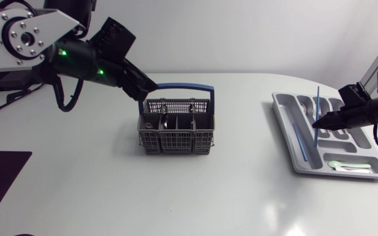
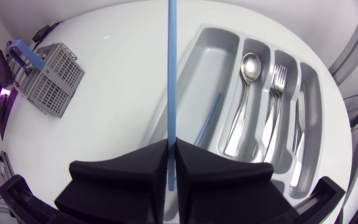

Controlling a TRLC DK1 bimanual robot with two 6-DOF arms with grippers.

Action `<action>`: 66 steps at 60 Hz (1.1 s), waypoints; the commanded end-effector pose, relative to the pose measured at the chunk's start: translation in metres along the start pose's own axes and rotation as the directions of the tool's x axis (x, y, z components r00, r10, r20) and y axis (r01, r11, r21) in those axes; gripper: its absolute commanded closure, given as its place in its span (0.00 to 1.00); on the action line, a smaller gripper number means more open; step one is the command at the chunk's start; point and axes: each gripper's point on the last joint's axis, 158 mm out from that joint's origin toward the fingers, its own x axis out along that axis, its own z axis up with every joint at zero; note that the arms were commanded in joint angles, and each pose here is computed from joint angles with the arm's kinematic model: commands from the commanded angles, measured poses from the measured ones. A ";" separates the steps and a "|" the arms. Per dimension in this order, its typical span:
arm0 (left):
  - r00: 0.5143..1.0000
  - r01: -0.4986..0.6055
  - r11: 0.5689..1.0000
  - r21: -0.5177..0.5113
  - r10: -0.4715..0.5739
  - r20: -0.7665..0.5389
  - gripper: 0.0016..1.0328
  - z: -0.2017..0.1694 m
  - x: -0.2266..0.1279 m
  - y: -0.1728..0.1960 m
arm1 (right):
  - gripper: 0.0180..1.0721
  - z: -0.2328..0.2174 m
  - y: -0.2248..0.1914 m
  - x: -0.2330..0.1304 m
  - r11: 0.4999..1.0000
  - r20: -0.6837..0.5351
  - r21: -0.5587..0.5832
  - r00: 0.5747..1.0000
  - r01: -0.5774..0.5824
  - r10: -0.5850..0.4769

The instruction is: Unload the cutlery basket into the drawer organizer.

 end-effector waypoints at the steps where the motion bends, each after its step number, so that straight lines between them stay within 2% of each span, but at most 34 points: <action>1: 0.999 0.000 0.997 0.076 0.003 -0.040 0.46 -0.014 0.002 -0.012 | 0.94 -0.011 -0.010 0.017 0.996 -0.052 0.090 0.999 -0.004 0.009; 13: 0.995 -0.012 0.994 0.109 0.023 -0.101 0.47 -0.030 0.007 -0.015 | 0.93 -0.032 -0.022 0.044 0.985 -0.133 0.175 0.991 0.003 0.020; 23: 0.986 -0.027 0.988 0.150 0.051 -0.158 0.47 -0.047 0.015 -0.017 | 0.90 -0.046 -0.023 0.058 0.981 -0.181 0.195 0.983 0.007 0.029; 27: 0.983 -0.030 0.988 0.151 0.057 -0.177 0.47 -0.053 0.018 -0.016 | 0.70 -0.049 -0.022 0.060 0.981 -0.190 0.195 0.981 0.009 0.028; 30: 0.979 -0.027 0.988 0.153 0.057 -0.197 0.50 -0.058 0.024 -0.018 | 0.46 -0.050 -0.020 0.060 0.981 -0.197 0.196 0.980 0.007 0.033; 32: 0.977 -0.019 0.988 0.154 0.050 -0.206 0.51 -0.060 0.027 -0.021 | 0.33 -0.050 -0.019 0.059 0.980 -0.198 0.198 0.980 0.007 0.033; 36: 0.971 -0.031 0.986 0.162 0.068 -0.228 0.51 -0.065 0.033 -0.023 | 0.16 -0.051 -0.017 0.057 0.979 -0.199 0.202 0.979 0.008 0.033; 40: 0.969 -0.046 0.983 0.178 0.087 -0.232 0.54 -0.065 0.041 -0.026 | 0.05 -0.049 -0.014 0.052 0.980 -0.193 0.197 0.981 0.008 0.031; 60: 0.932 -0.156 0.960 0.234 0.221 -0.286 0.60 -0.072 0.070 -0.024 | 0.05 -0.030 0.013 0.018 0.988 -0.139 0.156 0.990 0.020 0.002; 66: 0.923 -0.173 0.957 0.232 0.239 -0.300 0.68 -0.074 0.075 -0.023 | 0.04 -0.026 0.023 0.011 0.989 -0.129 0.146 0.992 0.017 0.002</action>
